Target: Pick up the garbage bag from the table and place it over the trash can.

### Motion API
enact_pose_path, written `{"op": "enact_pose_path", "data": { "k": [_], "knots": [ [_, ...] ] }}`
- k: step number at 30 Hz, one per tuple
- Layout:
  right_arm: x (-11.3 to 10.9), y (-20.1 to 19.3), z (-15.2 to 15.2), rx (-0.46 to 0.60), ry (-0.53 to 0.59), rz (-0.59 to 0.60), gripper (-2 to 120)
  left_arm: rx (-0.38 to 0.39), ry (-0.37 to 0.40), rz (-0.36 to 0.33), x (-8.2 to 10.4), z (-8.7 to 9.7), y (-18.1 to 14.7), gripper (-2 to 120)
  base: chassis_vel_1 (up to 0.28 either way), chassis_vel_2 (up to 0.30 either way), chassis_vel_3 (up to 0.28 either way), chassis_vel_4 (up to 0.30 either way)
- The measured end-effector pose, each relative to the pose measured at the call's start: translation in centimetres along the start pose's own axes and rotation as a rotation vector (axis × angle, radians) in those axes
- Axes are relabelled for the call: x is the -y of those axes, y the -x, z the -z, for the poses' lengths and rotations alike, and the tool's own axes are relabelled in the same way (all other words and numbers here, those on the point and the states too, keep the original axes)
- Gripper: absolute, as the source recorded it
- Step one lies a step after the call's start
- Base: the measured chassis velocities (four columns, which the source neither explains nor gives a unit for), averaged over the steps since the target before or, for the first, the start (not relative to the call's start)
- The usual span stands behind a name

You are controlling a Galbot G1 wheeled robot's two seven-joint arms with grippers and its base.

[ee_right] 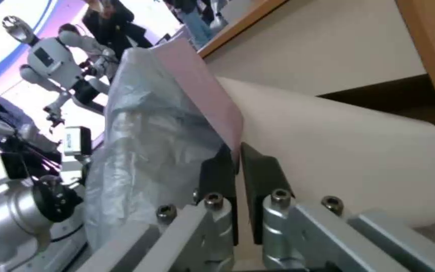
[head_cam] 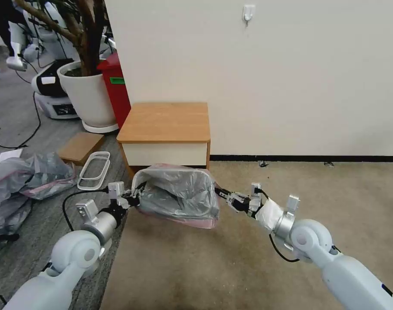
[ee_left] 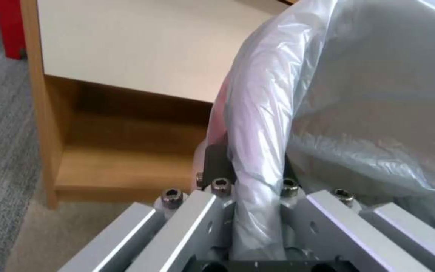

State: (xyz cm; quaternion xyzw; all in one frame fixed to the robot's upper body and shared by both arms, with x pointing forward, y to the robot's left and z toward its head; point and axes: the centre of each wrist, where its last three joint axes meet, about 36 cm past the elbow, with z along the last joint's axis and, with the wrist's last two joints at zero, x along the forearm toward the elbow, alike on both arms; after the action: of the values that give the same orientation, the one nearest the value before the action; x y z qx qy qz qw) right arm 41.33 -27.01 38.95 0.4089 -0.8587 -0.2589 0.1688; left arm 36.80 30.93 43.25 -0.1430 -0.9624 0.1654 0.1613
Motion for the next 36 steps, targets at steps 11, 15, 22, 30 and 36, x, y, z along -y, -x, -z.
{"op": "enact_pose_path", "data": {
  "k": [11, 15, 22, 30, 36],
  "knots": [
    [-0.9, 2.2, -1.4, 0.021, -0.157, -0.187, 6, -0.018, -0.034, -0.011, 0.9, -0.4, -0.4, 1, 0.000, 0.000, 0.000, 0.000],
    [-0.5, 3.3, -2.1, 0.029, -0.193, -0.243, 6, -0.038, -0.052, -0.012, 1.4, -0.4, -0.6, 1, 0.000, 0.000, 0.000, 0.000],
    [0.1, 5.0, -3.8, 0.031, -0.210, -0.314, 5, -0.065, -0.070, -0.014, 1.9, -1.0, -1.1, 1, 0.000, 0.000, 0.000, 0.000],
    [1.5, 6.1, -5.1, 0.004, -0.224, -0.358, 6, -0.072, -0.080, -0.017, 2.3, -1.2, -1.3, 1, 0.000, 0.000, 0.000, 0.000],
    [2.2, 7.6, -6.1, -0.005, -0.241, -0.404, 6, -0.082, -0.089, -0.015, 2.5, -1.5, -1.4, 1, 0.000, 0.000, 0.000, 0.000]
  ]
}}
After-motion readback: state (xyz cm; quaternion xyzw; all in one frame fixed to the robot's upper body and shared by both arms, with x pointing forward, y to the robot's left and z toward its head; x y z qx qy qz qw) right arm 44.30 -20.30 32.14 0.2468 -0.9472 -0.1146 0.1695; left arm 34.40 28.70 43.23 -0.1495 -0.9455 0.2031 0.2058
